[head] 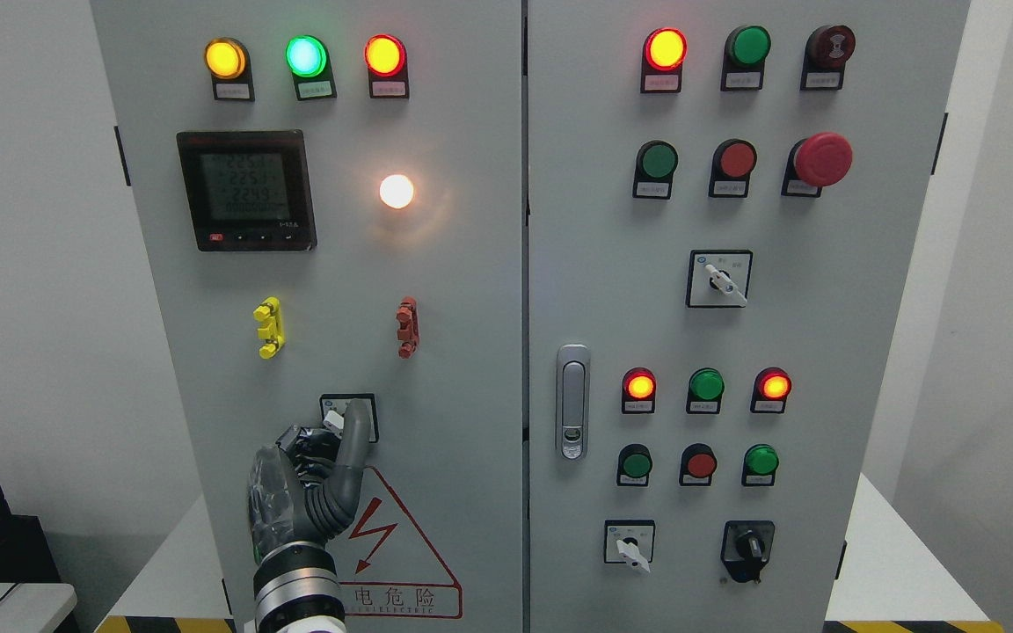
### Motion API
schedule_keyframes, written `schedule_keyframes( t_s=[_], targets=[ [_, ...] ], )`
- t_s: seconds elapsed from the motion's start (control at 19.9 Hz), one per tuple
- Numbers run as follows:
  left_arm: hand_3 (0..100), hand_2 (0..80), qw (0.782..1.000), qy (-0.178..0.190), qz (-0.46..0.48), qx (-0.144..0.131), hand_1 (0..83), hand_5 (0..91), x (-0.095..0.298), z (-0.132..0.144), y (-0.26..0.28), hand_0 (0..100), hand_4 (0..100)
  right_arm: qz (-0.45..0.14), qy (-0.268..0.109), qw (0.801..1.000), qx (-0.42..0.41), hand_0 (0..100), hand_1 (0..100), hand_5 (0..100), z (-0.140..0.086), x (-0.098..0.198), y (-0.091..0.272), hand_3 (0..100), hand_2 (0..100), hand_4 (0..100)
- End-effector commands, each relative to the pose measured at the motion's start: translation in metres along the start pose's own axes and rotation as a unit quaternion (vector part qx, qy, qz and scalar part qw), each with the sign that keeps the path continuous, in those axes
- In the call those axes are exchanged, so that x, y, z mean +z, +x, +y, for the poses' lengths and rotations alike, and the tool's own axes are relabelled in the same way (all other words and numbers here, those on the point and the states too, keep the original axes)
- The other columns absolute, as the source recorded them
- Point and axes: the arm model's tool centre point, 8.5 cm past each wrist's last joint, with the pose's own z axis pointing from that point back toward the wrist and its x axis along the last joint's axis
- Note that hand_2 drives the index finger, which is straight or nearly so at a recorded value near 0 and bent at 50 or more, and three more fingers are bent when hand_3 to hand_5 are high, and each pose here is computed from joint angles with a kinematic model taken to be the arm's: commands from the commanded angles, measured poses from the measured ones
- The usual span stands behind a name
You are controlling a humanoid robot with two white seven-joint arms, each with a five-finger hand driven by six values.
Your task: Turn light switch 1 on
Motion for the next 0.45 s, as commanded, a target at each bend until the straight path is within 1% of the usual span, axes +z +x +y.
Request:
schedule_keyframes(
  t_s=[0.0, 0.4],
  targets=[
    [75, 60.3, 1.000, 0.000, 0.000, 0.000, 27.2, 63.0, 0.0000, 0.0000, 0.0000, 7, 77, 0.000, 0.001, 1.000, -0.004, 12, 39, 0, 0.0007, 0.0000, -0.0001, 0, 0, 0],
    [75, 60.9, 1.000, 0.000, 0.000, 0.000, 23.2, 63.6, 0.0000, 0.0000, 0.0000, 8, 77, 0.000, 0.001, 1.000, -0.004, 12, 39, 0, 0.0007, 0.0000, -0.0001, 0, 0, 0]
  ],
)
